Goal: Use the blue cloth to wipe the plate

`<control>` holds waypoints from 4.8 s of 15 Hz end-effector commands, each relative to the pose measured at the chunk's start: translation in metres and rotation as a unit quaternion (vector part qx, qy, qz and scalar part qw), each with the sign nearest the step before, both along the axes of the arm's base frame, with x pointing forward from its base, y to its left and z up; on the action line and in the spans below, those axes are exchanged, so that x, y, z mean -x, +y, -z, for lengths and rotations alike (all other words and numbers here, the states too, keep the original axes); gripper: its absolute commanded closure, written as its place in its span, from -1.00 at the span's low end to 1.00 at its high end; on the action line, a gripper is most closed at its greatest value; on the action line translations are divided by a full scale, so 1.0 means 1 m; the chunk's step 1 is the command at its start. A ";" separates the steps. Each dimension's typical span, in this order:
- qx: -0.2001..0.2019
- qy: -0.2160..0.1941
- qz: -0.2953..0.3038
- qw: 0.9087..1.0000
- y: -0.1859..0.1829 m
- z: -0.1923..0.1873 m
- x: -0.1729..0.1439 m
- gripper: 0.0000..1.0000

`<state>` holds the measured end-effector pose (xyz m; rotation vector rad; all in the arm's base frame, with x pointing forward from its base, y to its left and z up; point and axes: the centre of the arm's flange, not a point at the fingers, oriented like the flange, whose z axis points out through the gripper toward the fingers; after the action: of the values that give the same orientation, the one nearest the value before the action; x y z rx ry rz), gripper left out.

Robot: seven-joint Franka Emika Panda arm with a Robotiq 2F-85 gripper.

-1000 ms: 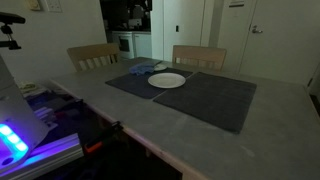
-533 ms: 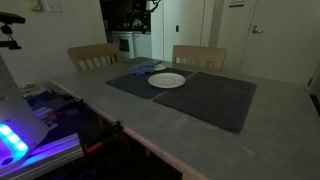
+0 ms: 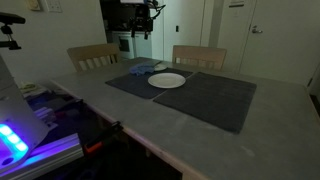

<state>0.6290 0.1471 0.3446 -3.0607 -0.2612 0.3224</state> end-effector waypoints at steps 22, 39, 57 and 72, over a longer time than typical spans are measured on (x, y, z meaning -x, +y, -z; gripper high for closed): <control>0.008 -0.065 0.157 0.985 0.020 0.136 0.000 -1.00; 0.009 -0.083 0.186 0.979 0.023 0.183 0.010 -1.00; -0.003 -0.086 0.198 0.976 0.025 0.183 0.000 -1.00; -0.006 -0.086 0.194 0.977 0.027 0.175 -0.014 0.24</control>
<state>0.6345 0.1738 0.1681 -3.0270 0.3455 0.0183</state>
